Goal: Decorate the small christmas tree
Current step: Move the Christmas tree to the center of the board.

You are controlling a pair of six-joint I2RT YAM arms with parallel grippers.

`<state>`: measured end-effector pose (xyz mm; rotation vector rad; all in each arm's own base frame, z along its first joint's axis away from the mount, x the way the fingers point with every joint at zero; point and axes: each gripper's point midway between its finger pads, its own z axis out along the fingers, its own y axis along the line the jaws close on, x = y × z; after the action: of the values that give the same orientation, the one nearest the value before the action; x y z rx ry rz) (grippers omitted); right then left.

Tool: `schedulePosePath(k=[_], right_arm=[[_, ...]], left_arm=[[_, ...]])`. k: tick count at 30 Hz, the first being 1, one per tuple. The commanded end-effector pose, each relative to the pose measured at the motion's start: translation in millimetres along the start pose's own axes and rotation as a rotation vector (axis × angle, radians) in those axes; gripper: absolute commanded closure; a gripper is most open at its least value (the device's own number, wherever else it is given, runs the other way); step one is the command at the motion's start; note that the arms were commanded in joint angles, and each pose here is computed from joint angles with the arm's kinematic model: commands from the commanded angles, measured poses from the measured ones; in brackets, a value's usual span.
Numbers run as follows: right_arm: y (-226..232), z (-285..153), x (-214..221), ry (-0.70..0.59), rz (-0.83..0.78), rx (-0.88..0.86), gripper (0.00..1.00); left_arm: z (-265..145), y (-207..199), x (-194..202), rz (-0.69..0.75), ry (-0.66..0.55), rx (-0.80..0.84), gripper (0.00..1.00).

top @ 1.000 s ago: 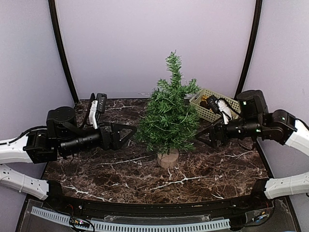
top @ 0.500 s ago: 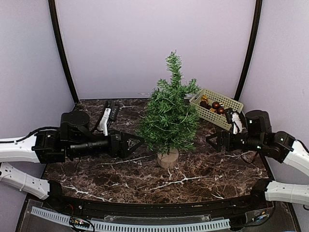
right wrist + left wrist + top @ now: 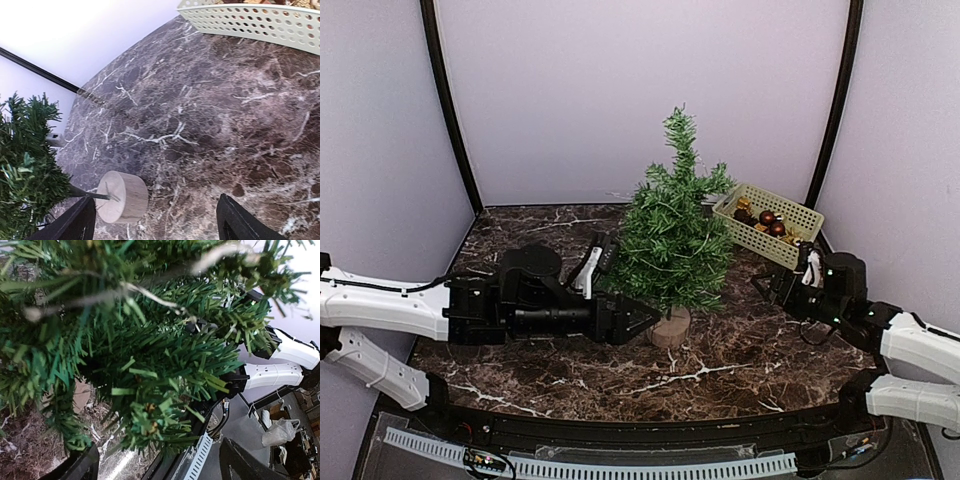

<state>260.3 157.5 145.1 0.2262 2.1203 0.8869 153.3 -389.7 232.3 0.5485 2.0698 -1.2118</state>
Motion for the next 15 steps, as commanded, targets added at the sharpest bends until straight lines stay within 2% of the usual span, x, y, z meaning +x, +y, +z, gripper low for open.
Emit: schedulePosePath(k=[1,4,6,8,9,11,14,15], right_arm=[[21.2,2.7,-11.2,-0.038,0.003,-0.106,0.16],[16.3,2.3,-8.9,-0.034,-0.016,-0.085,0.17],[14.2,1.8,-7.6,-0.033,-0.024,-0.078,0.17],[13.3,1.9,-6.7,-0.033,-0.026,-0.078,0.18],[13.2,2.2,-6.2,-0.033,-0.025,-0.08,0.18],[13.1,3.1,-4.9,-0.029,-0.019,-0.086,0.18],[14.5,3.8,-3.4,-0.026,-0.017,-0.099,0.18],[14.4,3.8,-3.1,-0.026,-0.017,-0.1,0.18]], left_arm=[[9.1,-16.0,-7.7,-0.013,-0.003,0.04,0.14],[12.9,-13.8,-3.3,-0.018,0.013,0.018,0.15],[13.8,-13.4,-0.7,-0.019,0.017,0.011,0.21],[14.4,-14.2,-0.7,-0.018,0.016,0.013,0.34],[15.0,-15.1,-1.7,-0.019,0.012,0.017,0.45],[16.1,-16.8,-4.1,-0.019,0.003,0.023,0.54],[17.4,-17.5,-4.7,-0.021,0.0,0.026,0.63],[17.4,-17.7,-4.7,-0.021,0.0,0.027,0.7]])
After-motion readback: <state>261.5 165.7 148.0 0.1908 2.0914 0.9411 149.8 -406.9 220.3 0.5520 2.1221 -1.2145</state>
